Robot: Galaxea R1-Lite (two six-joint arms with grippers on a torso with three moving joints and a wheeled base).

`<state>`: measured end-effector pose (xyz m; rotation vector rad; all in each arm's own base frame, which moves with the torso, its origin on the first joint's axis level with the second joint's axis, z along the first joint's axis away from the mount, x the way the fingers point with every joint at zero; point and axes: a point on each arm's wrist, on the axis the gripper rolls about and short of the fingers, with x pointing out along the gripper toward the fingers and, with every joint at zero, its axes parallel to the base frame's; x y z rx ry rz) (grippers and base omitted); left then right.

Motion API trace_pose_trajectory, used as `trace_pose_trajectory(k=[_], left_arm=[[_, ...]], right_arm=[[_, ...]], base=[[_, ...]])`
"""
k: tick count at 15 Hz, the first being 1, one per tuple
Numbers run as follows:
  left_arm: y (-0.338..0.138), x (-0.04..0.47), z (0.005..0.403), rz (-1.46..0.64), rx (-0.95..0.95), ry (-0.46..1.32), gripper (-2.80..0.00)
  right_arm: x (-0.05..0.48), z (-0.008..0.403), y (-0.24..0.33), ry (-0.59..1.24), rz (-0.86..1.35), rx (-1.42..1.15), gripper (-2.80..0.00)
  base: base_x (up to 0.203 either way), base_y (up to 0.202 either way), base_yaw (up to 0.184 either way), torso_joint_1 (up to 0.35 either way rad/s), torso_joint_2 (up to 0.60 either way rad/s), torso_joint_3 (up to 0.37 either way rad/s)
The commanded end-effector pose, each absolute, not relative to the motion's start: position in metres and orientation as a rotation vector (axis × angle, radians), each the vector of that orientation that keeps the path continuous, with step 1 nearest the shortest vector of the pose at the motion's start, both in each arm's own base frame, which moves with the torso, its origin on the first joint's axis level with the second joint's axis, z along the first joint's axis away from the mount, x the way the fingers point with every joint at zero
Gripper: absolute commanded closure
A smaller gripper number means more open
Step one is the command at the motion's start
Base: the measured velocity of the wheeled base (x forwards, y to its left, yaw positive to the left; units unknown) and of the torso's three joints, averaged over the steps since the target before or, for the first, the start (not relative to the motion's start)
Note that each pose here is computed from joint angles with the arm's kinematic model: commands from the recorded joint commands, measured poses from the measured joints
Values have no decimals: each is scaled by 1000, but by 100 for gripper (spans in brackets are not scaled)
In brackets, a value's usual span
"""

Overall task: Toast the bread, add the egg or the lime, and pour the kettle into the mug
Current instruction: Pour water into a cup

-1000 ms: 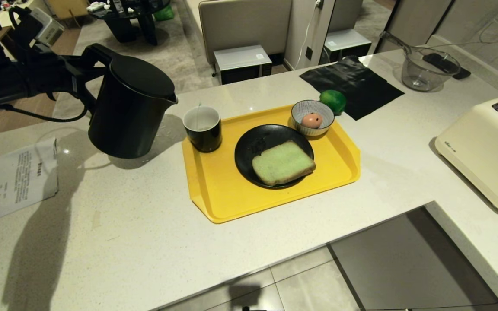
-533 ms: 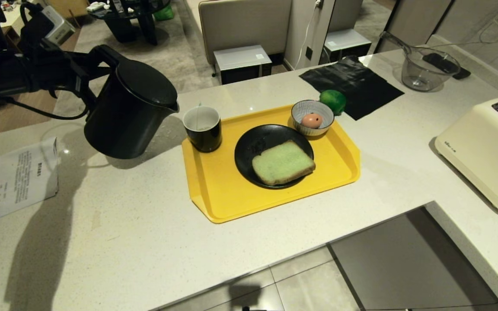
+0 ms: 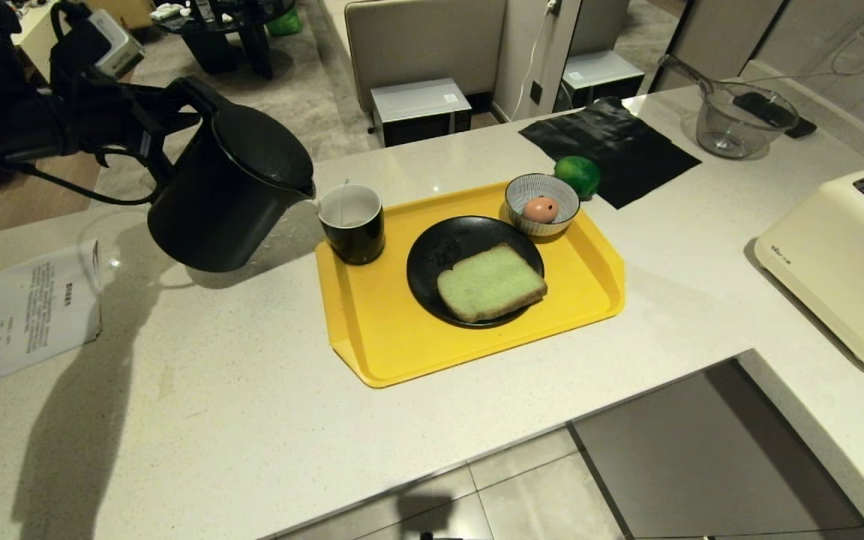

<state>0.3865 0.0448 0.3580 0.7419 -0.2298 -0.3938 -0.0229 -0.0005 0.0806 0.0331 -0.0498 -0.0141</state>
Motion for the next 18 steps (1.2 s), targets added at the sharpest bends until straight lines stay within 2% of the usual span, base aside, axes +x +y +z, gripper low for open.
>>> trace_pose_trajectory(k=[1,7,18], left_arm=[[44,383,361,-392,756,-233,0],[43,371,372,-354,769,-226,0],[37,369,370,-326,903,-196,0]], right_arm=[[-21,75,-1,-29,-15,34,0],[-21,76,-1,-31,-14,33,0],[-21,75,-1,-29,-15,33,0]], base=[[0,0,0,0,0,0],[0,0,0,0,0,0],[0,0,0,0,0,0]])
